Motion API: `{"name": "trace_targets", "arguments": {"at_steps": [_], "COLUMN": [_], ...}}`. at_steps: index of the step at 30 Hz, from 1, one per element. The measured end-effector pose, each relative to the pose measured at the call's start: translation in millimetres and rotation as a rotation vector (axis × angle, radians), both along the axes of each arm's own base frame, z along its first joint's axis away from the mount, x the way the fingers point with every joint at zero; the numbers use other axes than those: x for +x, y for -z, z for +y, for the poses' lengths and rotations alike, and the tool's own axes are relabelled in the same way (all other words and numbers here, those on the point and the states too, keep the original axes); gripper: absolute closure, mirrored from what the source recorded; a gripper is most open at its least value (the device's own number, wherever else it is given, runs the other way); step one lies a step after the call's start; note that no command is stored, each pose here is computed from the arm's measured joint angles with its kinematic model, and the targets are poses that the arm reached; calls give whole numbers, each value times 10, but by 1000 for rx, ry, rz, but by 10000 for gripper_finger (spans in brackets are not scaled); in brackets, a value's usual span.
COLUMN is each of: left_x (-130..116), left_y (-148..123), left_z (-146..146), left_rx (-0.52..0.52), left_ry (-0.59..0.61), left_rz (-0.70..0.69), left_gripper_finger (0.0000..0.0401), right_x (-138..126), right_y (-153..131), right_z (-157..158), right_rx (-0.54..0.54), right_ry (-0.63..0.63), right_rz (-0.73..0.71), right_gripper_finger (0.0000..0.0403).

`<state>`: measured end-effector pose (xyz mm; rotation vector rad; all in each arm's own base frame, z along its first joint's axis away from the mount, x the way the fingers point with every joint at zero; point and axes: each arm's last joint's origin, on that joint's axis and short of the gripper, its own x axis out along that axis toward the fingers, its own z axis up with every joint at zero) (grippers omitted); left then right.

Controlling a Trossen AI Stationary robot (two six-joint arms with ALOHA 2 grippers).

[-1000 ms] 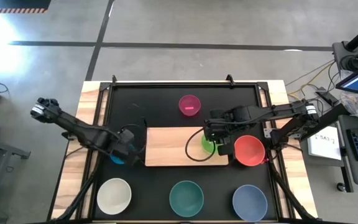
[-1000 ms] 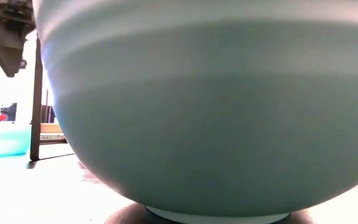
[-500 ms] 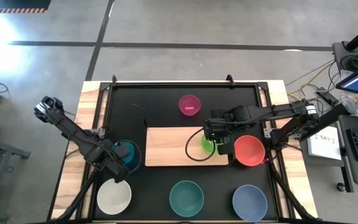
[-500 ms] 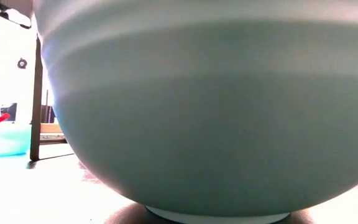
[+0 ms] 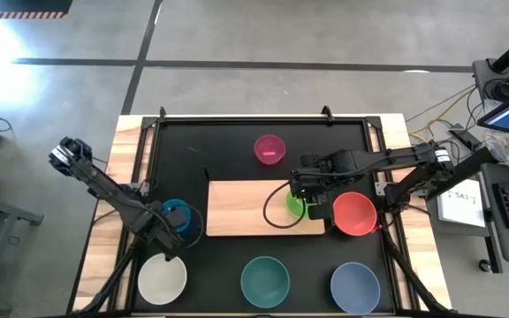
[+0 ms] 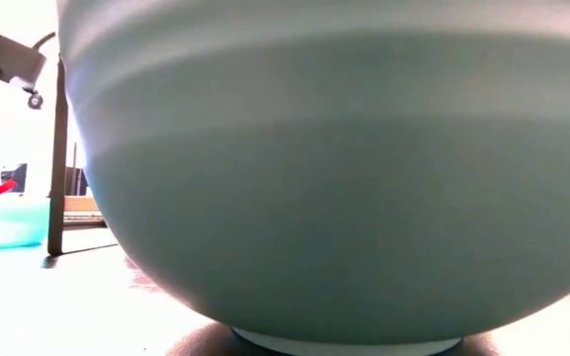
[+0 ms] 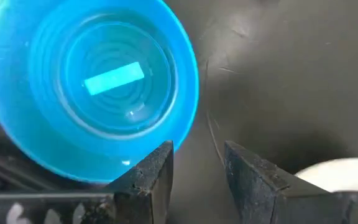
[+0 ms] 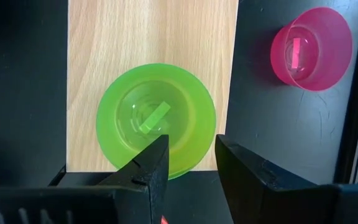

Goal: Place and stack bowls onto a shelf
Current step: Stack the blue bowl on top of the light green bowl on the shelf

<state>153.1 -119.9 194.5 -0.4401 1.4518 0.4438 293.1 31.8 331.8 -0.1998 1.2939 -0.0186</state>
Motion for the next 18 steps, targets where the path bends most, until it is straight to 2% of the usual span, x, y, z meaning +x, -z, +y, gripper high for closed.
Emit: {"name": "trace_targets", "arguments": {"at_steps": [8,18], "left_x": [-55,-39], "left_y": [136,147], "left_z": [52,67], "left_rx": [25,62], "left_ry": [2,120], "left_rz": [24,-2], "left_gripper_finger": [276,276], "right_x": [2,20], "right_y": [0,-6], "right_z": [0,2], "right_rx": [-1,-3], "right_ry": [-5,-18], "right_rz": [-1,-19], "right_gripper_finger": [281,281]}}
